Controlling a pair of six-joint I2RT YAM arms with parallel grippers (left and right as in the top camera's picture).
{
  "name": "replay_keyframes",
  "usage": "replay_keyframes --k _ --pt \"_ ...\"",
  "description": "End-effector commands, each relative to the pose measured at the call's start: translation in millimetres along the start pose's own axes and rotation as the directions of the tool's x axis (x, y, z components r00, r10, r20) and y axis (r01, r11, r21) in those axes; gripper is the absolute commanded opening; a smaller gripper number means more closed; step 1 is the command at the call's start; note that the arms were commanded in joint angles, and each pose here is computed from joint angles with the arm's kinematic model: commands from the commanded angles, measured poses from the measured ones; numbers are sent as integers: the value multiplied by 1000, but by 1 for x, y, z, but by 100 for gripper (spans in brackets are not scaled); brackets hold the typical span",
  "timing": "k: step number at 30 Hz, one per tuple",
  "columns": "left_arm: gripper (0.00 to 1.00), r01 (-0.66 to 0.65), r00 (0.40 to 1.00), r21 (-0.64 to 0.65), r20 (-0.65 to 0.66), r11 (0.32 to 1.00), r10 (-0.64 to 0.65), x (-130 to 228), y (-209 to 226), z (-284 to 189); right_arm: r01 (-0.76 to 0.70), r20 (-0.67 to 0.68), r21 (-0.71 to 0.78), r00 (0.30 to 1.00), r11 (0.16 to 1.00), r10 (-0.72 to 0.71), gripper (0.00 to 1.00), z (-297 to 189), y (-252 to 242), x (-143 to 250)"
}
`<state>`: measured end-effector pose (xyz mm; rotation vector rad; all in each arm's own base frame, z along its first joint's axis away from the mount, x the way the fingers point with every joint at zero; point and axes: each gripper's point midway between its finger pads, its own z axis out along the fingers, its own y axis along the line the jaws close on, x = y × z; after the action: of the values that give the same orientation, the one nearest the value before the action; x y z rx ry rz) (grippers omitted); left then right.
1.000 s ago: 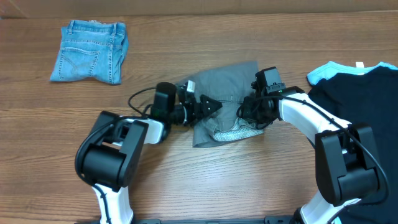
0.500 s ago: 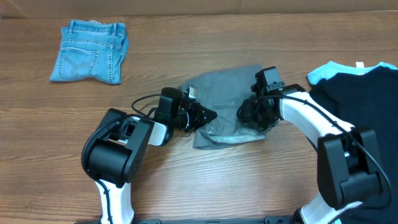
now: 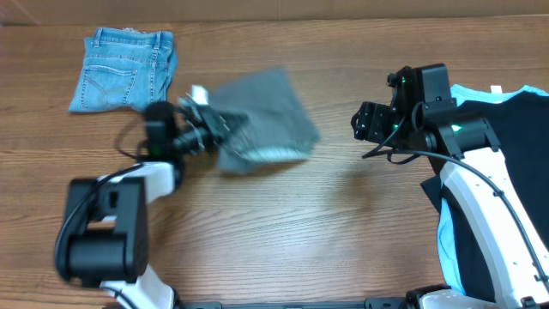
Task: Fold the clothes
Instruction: 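Lift the folded grey shorts with the left gripper and carry them top-left, then place the grey shorts onto the jeans at top left and release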
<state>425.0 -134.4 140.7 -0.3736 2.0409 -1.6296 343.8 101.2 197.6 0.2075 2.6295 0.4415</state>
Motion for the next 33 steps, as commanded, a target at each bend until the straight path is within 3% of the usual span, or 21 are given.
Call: replay_keyframes --k 1,5,9,18,28,33 --pt "4 -79 990 118 129 990 64 -58 -74 -31 -8 -3 3 1000 1000 8 73 1 0 -1" --pt "4 -189 938 91 313 978 152 -122 -102 -64 -9 -10 -5 1000 1000 9 73 2 2 0" --pt "4 -254 855 -18 463 967 234 -172 -108 -94 -10 -16 -3 1000 1000 10 73 2 1 1" --pt "4 -271 690 -241 627 932 362 -248 -88 -136 -14 -61 16 998 1000 15 73 2 -3 13" --pt "5 -159 667 -298 671 941 325 -297 -10 -129 -19 -134 52 991 998 25 72 0 -11 31" --pt "12 -77 724 -339 628 938 286 -292 27 -144 -20 -139 55 990 998 27 72 0 -12 32"
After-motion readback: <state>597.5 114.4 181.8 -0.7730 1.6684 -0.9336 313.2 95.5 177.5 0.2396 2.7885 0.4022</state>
